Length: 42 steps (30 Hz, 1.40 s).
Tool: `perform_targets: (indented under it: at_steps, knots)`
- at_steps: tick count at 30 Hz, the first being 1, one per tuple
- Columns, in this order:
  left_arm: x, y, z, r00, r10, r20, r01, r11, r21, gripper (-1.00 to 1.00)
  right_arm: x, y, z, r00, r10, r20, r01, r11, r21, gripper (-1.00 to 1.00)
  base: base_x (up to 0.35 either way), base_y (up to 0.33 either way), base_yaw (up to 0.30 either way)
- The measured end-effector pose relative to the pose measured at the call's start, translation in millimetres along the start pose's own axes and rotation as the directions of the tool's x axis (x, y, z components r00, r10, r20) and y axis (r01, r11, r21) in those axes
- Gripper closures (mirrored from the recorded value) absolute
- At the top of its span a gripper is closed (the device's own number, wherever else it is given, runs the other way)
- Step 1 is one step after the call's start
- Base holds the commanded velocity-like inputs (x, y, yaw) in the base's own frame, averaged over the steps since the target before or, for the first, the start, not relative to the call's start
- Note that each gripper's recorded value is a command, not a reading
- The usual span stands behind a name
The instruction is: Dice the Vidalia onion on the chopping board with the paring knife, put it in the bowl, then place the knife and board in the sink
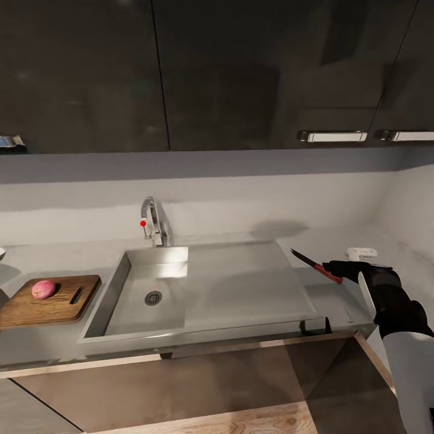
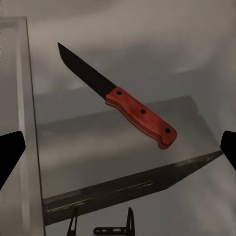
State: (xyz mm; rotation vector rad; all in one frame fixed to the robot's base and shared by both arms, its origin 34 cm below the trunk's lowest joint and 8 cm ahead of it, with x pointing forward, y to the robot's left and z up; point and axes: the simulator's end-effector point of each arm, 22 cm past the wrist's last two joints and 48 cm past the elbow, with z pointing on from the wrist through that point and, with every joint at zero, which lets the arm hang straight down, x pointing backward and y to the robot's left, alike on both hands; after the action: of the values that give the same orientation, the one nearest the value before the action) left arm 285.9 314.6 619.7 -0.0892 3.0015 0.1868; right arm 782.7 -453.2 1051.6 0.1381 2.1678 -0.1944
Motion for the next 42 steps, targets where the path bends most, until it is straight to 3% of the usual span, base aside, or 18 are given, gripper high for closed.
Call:
perform_targets:
  at_steps: [14, 16, 18, 21, 26, 32, 42]
  knots:
    - [4.1, -1.2, -0.1, 1.000, 0.001, -0.017, -0.001, 1.000, 0.002, -1.00, 2.1, 1.1, 0.8, 1.000, 0.001, -0.005, -0.001, 1.000, -0.002, -1.00, 0.003, 0.000, 0.000]
    - [13.5, -5.1, -0.6, 0.999, 0.003, -0.047, -0.003, 1.000, 0.008, -1.00, 3.6, 0.7, 1.2, 1.000, 0.001, -0.008, -0.001, 1.000, -0.002, -1.00, 0.107, 0.000, 0.000]
    - [46.4, -11.9, -2.8, 0.993, 0.010, -0.119, -0.008, 1.000, 0.020, -1.00, 4.5, 0.5, 1.2, 1.000, 0.001, -0.010, -0.001, 1.000, -0.002, -1.00, 0.237, 0.000, 0.000]
    - [85.4, -15.5, -6.6, 0.983, 0.018, -0.182, -0.012, 0.999, 0.031, -1.00, 5.0, 0.6, 1.7, 1.000, 0.002, -0.012, -0.002, 1.000, -0.002, -1.00, 0.200, 0.000, 0.000]
    - [133.4, -24.6, -13.9, 0.969, 0.026, -0.244, -0.010, 0.998, 0.069, -1.00, 5.3, -0.3, 1.8, 1.000, 0.001, -0.012, -0.001, 1.000, 0.000, -1.00, 0.041, 0.000, 0.000]
    - [161.1, -32.5, -19.8, 0.961, 0.031, -0.276, -0.004, 0.995, 0.097, -1.00, 5.2, -1.1, 1.8, 1.000, 0.000, -0.012, 0.000, 1.000, 0.001, -1.00, 0.004, 0.000, 0.000]
    - [172.5, -38.7, -22.9, 0.957, 0.034, -0.288, -0.003, 0.994, 0.107, -1.00, 5.7, -0.9, 1.6, 1.000, 0.000, -0.013, 0.000, 1.000, 0.002, -1.00, 0.106, -0.127, 0.000]
